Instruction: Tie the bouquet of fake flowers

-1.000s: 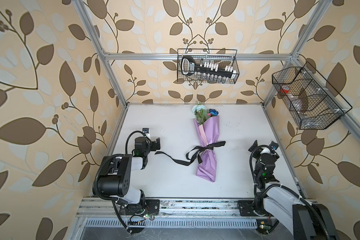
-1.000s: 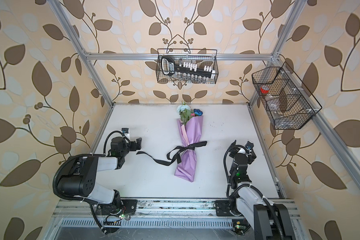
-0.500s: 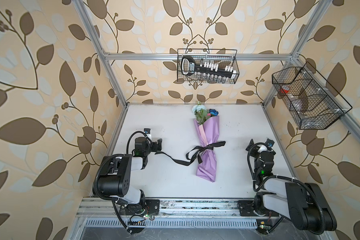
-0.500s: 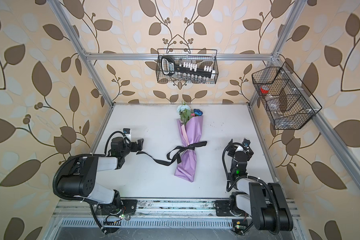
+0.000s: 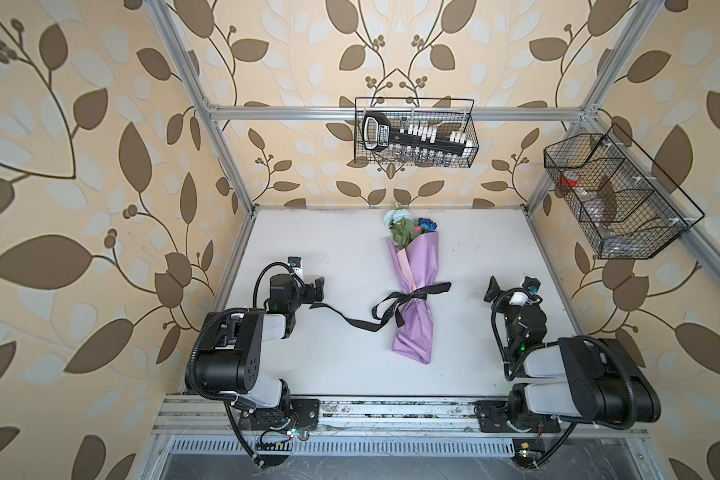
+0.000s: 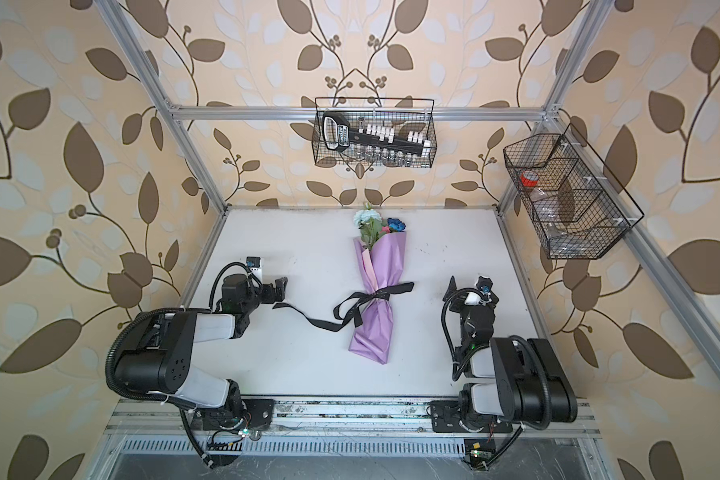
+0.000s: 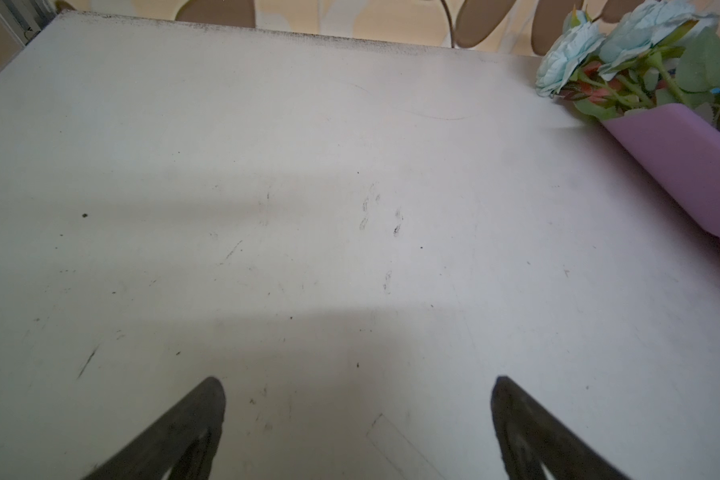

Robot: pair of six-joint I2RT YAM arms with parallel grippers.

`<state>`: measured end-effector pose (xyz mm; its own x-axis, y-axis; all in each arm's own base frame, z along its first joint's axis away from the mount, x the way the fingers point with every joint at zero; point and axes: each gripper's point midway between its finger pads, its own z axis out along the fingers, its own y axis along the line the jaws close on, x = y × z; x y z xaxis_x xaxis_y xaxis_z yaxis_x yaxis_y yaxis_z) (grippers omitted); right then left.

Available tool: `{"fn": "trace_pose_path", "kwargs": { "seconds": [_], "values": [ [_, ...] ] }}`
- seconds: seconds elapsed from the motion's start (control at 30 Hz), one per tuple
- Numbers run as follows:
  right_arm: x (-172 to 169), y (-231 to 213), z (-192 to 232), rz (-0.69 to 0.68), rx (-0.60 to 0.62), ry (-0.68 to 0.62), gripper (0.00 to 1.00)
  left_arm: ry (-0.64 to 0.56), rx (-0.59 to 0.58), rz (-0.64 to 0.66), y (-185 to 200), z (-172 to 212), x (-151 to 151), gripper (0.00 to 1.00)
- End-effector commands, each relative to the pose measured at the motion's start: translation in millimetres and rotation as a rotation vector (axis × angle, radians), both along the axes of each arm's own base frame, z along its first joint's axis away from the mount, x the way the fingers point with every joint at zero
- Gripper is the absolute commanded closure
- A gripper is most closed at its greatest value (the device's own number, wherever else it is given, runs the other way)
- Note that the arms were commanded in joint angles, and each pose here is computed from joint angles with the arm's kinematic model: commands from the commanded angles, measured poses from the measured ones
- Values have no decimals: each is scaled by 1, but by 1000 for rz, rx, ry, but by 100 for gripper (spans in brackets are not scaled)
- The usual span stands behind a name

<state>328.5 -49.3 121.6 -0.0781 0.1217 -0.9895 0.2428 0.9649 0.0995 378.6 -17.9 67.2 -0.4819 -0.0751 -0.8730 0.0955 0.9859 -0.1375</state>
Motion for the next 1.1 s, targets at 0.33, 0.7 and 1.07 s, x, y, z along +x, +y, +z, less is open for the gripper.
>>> {"fn": "trace_pose_path", "kwargs": {
  "seconds": [0.33,0.7,1.07],
  "values": [
    [44,39,-6,276,-42,86,0,-40,3,-16,-1,10,3,1],
    [42,50,-6,346,-62,82,0,-39,3,-16,-1,10,3,1],
    [42,50,-6,345,-62,82,0,-39,4,-16,-1,10,3,1]
  ]
}}
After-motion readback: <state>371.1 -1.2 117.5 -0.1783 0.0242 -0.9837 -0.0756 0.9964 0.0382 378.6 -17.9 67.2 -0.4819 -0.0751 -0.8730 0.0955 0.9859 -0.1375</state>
